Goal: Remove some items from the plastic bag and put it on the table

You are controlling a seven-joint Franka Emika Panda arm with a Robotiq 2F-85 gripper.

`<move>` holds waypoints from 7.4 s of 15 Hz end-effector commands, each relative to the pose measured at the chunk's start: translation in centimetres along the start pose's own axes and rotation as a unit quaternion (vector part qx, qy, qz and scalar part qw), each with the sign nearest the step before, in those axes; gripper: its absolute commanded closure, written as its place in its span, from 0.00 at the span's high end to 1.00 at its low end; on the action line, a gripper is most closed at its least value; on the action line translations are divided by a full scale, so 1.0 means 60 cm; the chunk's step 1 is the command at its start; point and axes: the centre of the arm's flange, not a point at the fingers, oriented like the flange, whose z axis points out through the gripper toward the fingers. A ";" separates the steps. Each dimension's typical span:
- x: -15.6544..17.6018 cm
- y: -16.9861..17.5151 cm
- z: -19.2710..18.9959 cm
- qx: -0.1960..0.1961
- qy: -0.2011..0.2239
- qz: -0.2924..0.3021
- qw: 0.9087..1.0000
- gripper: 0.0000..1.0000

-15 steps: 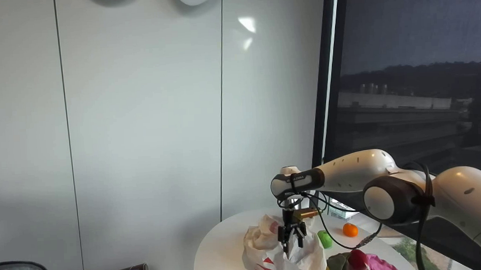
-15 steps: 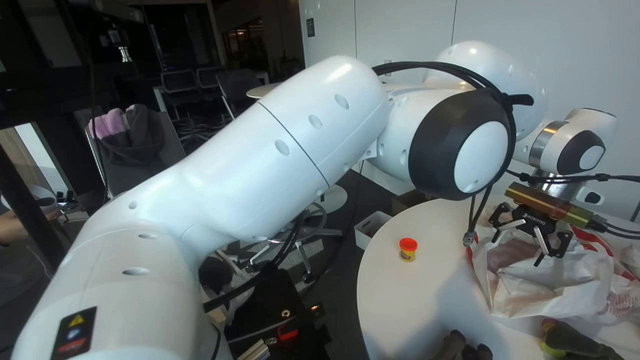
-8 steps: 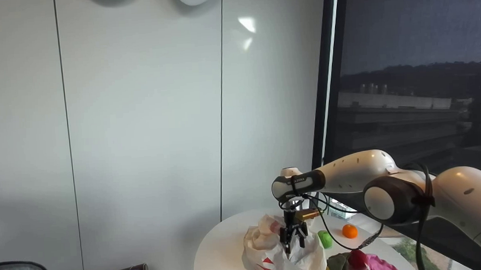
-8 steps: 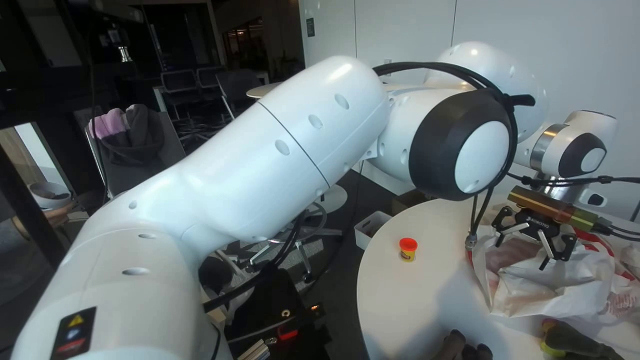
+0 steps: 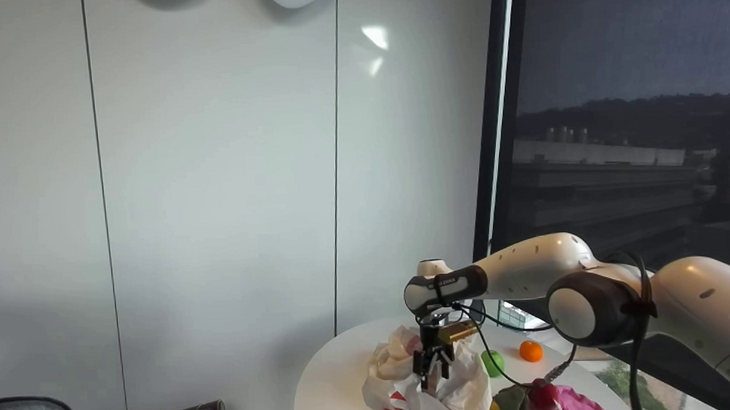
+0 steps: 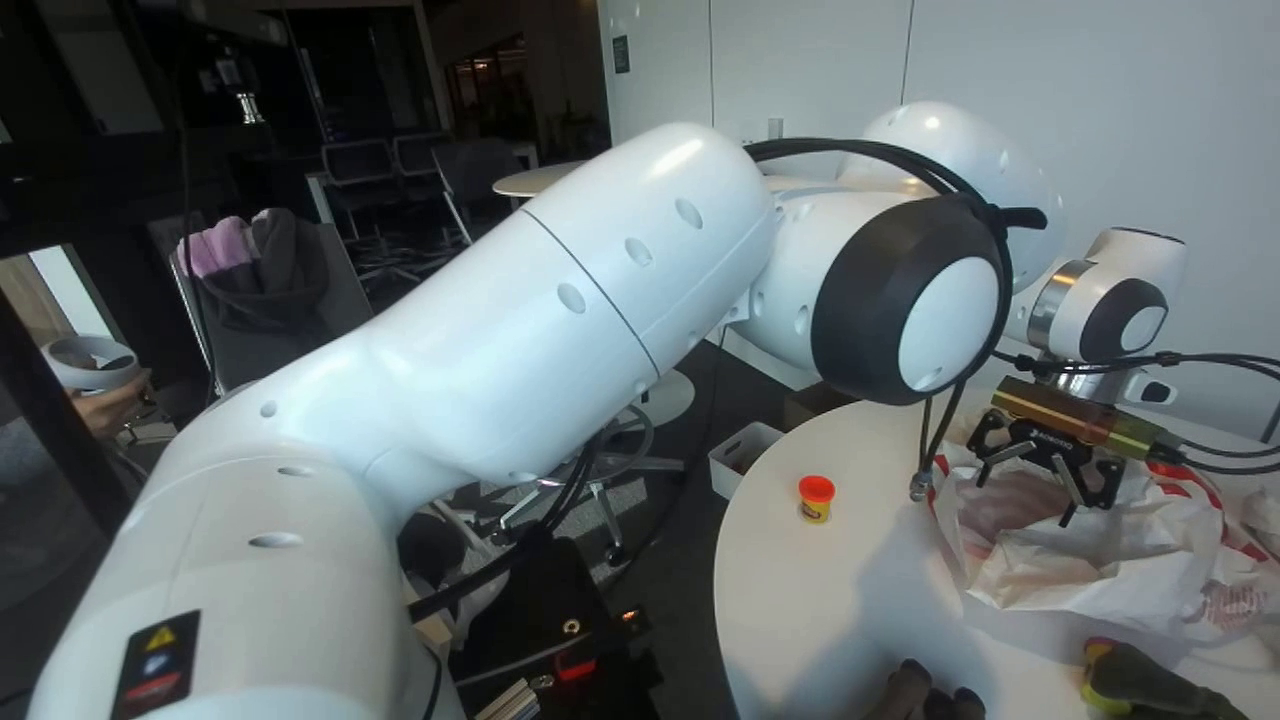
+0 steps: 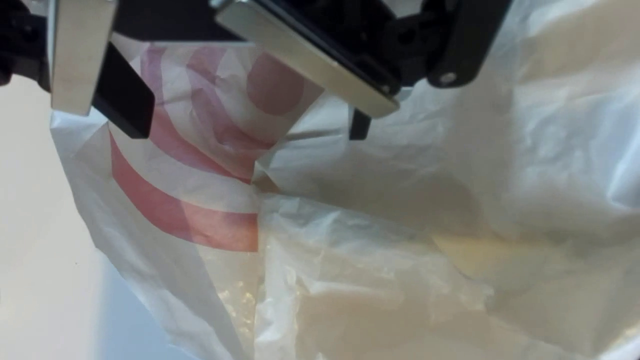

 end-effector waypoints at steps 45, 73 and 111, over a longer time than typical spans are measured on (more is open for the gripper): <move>0.036 0.031 -0.050 0.039 0.164 -0.108 0.980 1.00; 0.043 0.099 -0.017 0.078 0.134 -0.070 0.985 1.00; 0.169 0.162 0.058 -0.209 0.318 0.110 0.918 1.00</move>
